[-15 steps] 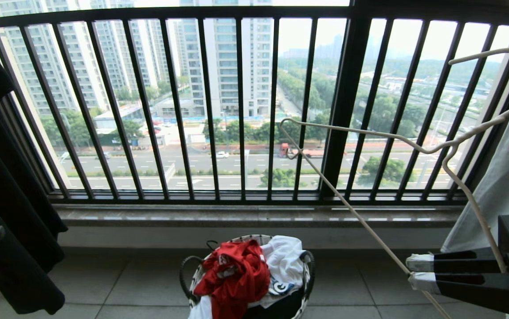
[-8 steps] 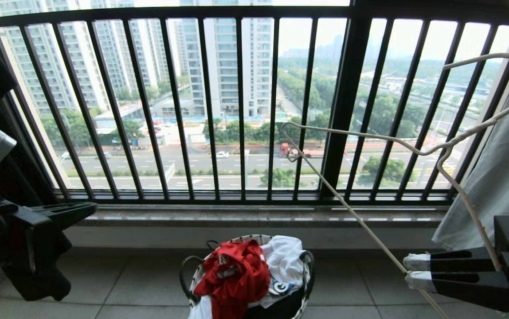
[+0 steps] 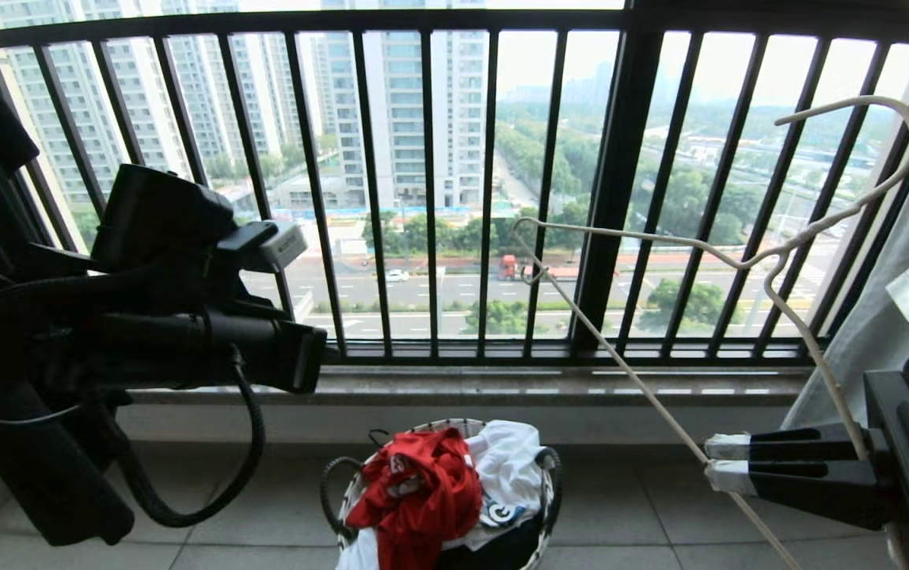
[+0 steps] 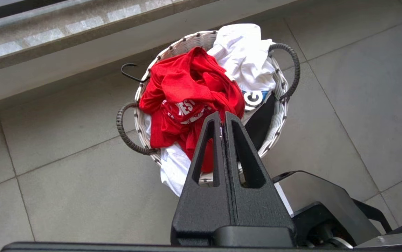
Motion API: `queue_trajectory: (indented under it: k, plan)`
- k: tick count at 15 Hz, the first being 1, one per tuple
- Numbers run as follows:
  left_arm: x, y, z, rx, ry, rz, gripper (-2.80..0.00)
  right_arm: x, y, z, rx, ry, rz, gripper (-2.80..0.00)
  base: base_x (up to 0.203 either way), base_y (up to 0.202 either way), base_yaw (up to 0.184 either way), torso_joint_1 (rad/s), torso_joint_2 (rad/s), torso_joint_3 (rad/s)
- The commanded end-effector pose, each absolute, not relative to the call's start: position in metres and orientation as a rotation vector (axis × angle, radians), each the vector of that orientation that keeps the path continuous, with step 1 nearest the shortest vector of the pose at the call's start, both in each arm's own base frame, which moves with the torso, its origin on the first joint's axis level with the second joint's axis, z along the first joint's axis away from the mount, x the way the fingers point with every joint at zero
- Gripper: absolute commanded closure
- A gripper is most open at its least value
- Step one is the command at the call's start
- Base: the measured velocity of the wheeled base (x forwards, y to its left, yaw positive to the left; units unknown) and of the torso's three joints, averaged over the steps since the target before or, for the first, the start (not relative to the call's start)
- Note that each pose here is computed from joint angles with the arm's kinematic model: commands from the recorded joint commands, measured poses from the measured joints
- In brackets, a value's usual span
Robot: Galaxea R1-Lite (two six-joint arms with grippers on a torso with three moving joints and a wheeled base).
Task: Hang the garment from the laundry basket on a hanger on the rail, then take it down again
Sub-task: Pick up clothes from the basket
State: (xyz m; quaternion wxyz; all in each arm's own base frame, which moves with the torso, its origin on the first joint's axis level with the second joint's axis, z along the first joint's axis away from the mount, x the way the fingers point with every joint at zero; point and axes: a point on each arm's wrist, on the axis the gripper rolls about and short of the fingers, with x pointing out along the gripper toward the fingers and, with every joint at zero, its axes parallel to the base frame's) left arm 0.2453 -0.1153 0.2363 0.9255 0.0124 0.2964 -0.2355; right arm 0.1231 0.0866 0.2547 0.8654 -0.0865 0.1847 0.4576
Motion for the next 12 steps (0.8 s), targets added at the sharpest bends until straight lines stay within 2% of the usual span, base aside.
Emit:
queue_trajectory:
  k: [1,5,8,12]
  plan:
    - [0.289,-0.143,0.193,0.064,0.777,-0.476,0.00,0.125,0.088,0.256,-0.183,0.388,0.950,0.00,0.000,0.000,0.000,0.000,0.00,0.000]
    - [0.328,-0.170,0.159,0.080,0.919,-0.451,0.00,0.127,0.089,0.257,-0.186,0.388,0.937,0.00,0.000,0.000,0.000,0.000,0.00,0.000]
    - [0.337,-0.195,0.141,0.056,1.029,-0.447,0.00,0.128,0.088,0.259,-0.178,0.385,0.914,0.00,0.000,0.000,0.000,0.000,0.00,0.000]
    - [0.353,-0.219,0.099,0.059,1.121,-0.429,0.00,0.130,0.089,0.259,-0.175,0.393,0.911,0.00,0.000,0.000,0.000,0.000,0.00,0.000]
